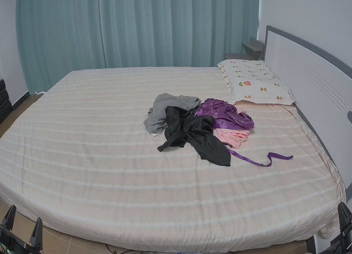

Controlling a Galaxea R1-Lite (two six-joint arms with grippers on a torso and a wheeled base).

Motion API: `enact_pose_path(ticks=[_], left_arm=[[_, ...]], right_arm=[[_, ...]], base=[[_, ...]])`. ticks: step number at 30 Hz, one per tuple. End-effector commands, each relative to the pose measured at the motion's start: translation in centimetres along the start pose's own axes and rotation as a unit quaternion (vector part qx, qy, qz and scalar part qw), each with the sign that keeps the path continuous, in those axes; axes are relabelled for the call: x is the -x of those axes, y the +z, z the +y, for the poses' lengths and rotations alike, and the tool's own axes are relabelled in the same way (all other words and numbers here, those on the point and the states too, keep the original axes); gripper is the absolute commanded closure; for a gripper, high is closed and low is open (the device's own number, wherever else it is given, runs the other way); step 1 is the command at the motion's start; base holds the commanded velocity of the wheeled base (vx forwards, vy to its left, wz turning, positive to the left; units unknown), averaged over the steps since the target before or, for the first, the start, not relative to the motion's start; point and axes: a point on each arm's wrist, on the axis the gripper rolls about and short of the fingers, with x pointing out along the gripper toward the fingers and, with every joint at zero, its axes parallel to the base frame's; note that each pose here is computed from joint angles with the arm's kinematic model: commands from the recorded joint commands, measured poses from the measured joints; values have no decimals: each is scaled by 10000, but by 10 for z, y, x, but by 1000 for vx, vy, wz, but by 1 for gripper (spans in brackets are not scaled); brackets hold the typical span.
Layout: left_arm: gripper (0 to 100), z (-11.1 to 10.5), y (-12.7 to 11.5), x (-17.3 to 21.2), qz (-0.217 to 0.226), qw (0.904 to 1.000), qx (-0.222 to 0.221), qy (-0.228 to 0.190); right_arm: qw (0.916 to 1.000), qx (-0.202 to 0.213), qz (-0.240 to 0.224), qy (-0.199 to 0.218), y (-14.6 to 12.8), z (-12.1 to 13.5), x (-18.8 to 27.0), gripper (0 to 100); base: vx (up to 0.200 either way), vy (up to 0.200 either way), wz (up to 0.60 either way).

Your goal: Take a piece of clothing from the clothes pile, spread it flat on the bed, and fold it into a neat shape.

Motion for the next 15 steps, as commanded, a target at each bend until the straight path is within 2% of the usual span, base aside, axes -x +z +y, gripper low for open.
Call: enact_pose_path(ticks=[1, 2, 4, 6, 7, 8, 10, 12, 14, 15], left_arm=[[0, 0, -5, 0, 0, 10000, 2, 4], [0, 0, -5, 0, 0, 10000, 2, 4], [0, 0, -5, 0, 0, 10000, 2, 4], [0, 0, -5, 0, 0, 10000, 2, 4], [0, 0, -5, 0, 0, 10000, 2, 4], [0, 0, -5, 0, 0, 10000, 2, 4], [0, 0, -5, 0, 0, 10000, 2, -4], [0, 0, -5, 0, 0, 10000, 2, 4], [0, 0, -5, 0, 0, 10000, 2, 4], [0, 0, -5, 0, 0, 10000, 2, 4]], right_arm=[[9954, -815, -405, 293, 87, -2, -2, 100], [9956, -824, -335, 289, 89, -2, -5, 100], [9964, -704, 279, 389, 84, -1, -22, 100], [9929, -708, 791, 543, 75, 0, -38, 100], [9929, -708, 791, 543, 75, 0, -38, 100], [9864, -734, 1259, 753, 72, 2, -55, 100], [9801, -726, 1629, 870, 72, 4, -73, 100], [9747, -691, 1909, 933, 74, 6, -91, 100], [9747, -691, 1909, 933, 74, 6, -91, 100], [9644, -680, 2317, 1079, 75, 13, -129, 100]], base=[[0, 0, 0], [0, 0, 0], [0, 0, 0], [0, 0, 0], [0, 0, 0], [0, 0, 0], [0, 0, 0], [0, 0, 0], [0, 0, 0], [0, 0, 0]])
